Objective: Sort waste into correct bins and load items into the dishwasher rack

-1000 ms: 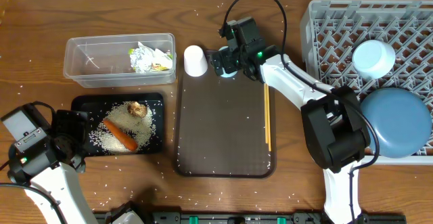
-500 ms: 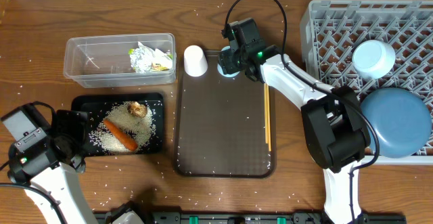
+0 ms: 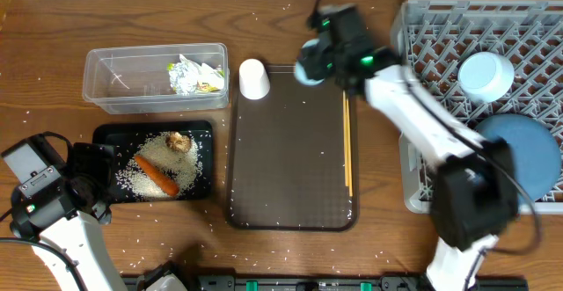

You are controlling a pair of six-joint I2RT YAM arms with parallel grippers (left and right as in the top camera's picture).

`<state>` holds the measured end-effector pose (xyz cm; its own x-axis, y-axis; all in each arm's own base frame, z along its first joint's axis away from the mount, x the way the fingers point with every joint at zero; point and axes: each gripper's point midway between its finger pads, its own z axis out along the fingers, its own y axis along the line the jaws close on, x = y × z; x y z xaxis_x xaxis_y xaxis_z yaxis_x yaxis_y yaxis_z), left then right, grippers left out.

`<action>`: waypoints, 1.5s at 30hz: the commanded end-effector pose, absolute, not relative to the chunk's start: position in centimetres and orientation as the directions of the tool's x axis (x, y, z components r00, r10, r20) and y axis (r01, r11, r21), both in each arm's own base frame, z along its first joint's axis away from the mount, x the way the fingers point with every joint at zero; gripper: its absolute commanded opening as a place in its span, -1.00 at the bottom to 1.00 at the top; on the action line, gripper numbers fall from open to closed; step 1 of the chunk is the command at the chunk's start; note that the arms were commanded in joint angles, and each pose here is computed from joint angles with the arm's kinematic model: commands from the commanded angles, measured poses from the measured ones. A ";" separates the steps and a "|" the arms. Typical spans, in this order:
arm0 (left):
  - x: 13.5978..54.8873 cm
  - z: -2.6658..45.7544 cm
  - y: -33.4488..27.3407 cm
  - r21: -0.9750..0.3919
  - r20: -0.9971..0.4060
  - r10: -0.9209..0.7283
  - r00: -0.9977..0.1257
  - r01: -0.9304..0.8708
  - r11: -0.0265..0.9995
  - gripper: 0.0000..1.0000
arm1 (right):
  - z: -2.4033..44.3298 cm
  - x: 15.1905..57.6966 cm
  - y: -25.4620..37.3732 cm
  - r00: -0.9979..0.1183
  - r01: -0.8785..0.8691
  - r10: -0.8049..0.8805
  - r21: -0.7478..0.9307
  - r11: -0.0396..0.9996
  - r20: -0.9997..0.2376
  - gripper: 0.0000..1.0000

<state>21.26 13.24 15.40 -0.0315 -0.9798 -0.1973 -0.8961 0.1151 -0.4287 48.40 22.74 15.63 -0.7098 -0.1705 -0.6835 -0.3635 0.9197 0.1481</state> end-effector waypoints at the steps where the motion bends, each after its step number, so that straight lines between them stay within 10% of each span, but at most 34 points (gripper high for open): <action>1: 21.2 15.8 13.6 -0.423 -0.220 -0.975 -0.033 -0.897 0.126 0.96 | 21.2 49.3 17.5 -0.656 -0.292 -0.095 0.136 0.947 -0.749 0.24; 20: 21.2 15.8 13.6 -0.423 -0.220 -0.975 -0.033 -0.897 0.126 0.96 | 24.5 45.6 -19.8 -0.585 0.303 0.254 0.083 0.949 -0.770 0.38; 45: 21.2 15.8 13.6 -0.423 -0.220 -0.975 -0.033 -0.897 0.126 0.96 | 20.6 45.0 -20.1 -0.649 0.307 0.323 0.151 0.940 -0.689 0.72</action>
